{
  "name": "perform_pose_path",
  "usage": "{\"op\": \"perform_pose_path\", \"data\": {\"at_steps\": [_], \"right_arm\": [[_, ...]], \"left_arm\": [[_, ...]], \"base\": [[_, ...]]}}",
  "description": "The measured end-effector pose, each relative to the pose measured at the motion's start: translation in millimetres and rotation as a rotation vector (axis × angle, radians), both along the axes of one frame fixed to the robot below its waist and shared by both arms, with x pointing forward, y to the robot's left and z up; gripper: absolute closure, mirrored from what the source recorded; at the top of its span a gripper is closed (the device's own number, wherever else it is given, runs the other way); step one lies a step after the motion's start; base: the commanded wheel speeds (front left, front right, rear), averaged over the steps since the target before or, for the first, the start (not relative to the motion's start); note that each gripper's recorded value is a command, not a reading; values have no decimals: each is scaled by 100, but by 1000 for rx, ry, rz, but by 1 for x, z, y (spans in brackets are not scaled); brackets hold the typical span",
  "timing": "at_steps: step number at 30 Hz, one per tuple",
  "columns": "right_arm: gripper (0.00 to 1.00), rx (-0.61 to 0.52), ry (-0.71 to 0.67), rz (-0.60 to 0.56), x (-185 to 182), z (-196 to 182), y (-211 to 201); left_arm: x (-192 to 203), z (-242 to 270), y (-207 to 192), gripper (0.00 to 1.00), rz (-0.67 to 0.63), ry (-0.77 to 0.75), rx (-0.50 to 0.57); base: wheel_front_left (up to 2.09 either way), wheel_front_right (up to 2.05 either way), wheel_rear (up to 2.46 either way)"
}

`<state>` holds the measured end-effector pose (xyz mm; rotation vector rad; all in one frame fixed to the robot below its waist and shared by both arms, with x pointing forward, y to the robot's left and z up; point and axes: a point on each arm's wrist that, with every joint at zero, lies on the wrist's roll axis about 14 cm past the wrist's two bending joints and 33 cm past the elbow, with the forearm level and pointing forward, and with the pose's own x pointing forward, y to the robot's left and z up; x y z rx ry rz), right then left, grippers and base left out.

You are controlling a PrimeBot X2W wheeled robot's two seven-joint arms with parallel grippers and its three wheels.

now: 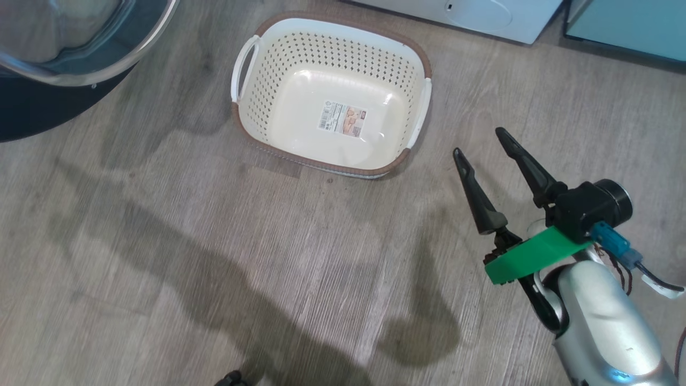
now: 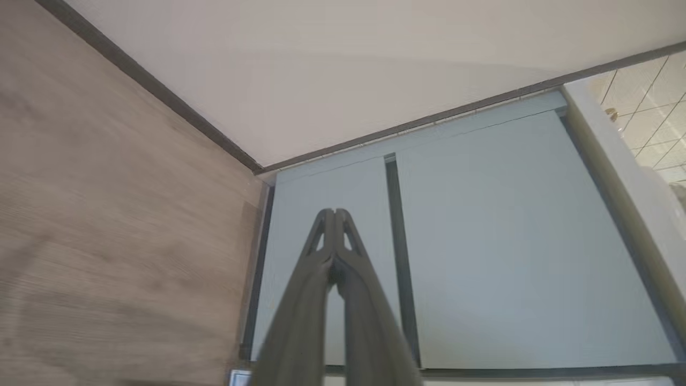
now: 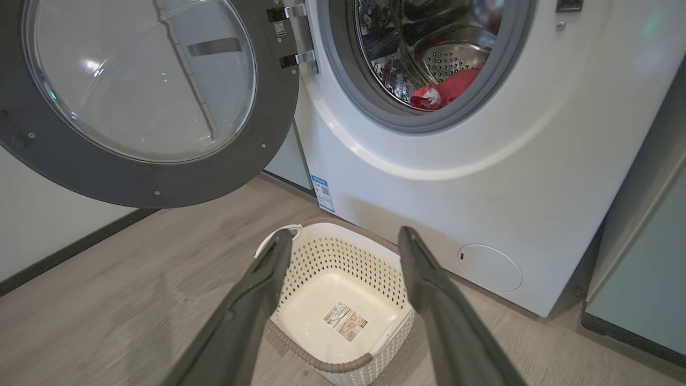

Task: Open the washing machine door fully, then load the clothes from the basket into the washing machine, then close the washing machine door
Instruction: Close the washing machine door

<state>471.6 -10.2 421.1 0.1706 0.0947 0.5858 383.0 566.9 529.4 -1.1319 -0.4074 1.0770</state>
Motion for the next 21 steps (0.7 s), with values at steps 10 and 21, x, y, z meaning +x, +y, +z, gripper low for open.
{"op": "perform_pose_path", "data": {"at_steps": [10,21], "right_arm": [[0,1,-17,-10,1,7,-3],[0,4,-26,-9,1,11,-1]], "left_arm": [[26,-7,-20,100,-163,-84,-143],[42,-11,-40,100,-298,-77,-166]], "base": [[0,0,0],[0,0,0]]}}
